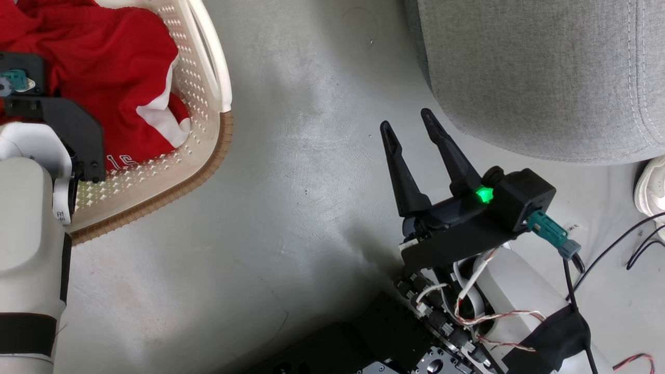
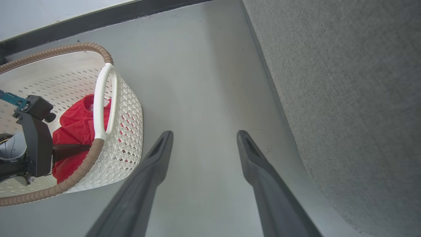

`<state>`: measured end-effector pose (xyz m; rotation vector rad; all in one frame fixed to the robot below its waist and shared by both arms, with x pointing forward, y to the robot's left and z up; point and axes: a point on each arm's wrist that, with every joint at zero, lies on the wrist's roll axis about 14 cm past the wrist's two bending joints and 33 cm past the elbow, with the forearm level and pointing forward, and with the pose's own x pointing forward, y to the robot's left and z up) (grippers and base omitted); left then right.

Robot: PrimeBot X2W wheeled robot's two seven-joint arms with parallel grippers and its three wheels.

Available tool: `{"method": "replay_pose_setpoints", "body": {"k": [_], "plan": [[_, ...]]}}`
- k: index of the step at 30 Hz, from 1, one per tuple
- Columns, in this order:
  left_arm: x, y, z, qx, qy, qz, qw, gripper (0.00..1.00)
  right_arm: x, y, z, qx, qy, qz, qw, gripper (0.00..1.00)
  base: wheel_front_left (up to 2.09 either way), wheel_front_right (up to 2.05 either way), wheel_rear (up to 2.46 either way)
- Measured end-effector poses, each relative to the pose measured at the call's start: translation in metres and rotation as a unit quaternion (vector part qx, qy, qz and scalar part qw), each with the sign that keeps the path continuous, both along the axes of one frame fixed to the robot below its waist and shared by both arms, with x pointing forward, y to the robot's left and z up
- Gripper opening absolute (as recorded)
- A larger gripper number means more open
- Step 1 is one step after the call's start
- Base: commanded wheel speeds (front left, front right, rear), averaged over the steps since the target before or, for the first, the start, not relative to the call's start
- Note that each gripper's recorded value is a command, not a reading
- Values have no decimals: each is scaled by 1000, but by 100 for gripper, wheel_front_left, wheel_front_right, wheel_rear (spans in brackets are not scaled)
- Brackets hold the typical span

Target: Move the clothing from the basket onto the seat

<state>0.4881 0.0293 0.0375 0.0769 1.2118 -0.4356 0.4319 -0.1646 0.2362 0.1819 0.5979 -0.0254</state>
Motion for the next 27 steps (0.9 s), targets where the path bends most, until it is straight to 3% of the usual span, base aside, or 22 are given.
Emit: {"method": "replay_pose_setpoints", "body": {"k": [8, 10, 16, 27], "plan": [[11, -4, 10, -22, -27, 31, 999, 0, 2, -7, 5, -9, -4, -5, 1000, 100, 0, 0, 0], [10, -22, 25, -56, -34, 56, 996, 0, 4, -19, 10, -25, -9, -14, 1000, 100, 0, 0, 0], [17, -34, 56, -90, -64, 85, 990, 0, 16, -32, 25, -45, -33, -15, 998, 100, 0, 0, 0], [38, -9, 127, -129, -146, 161, 967, 0, 40, -36, 57, -49, -85, -8, 995, 100, 0, 0, 0]]}}
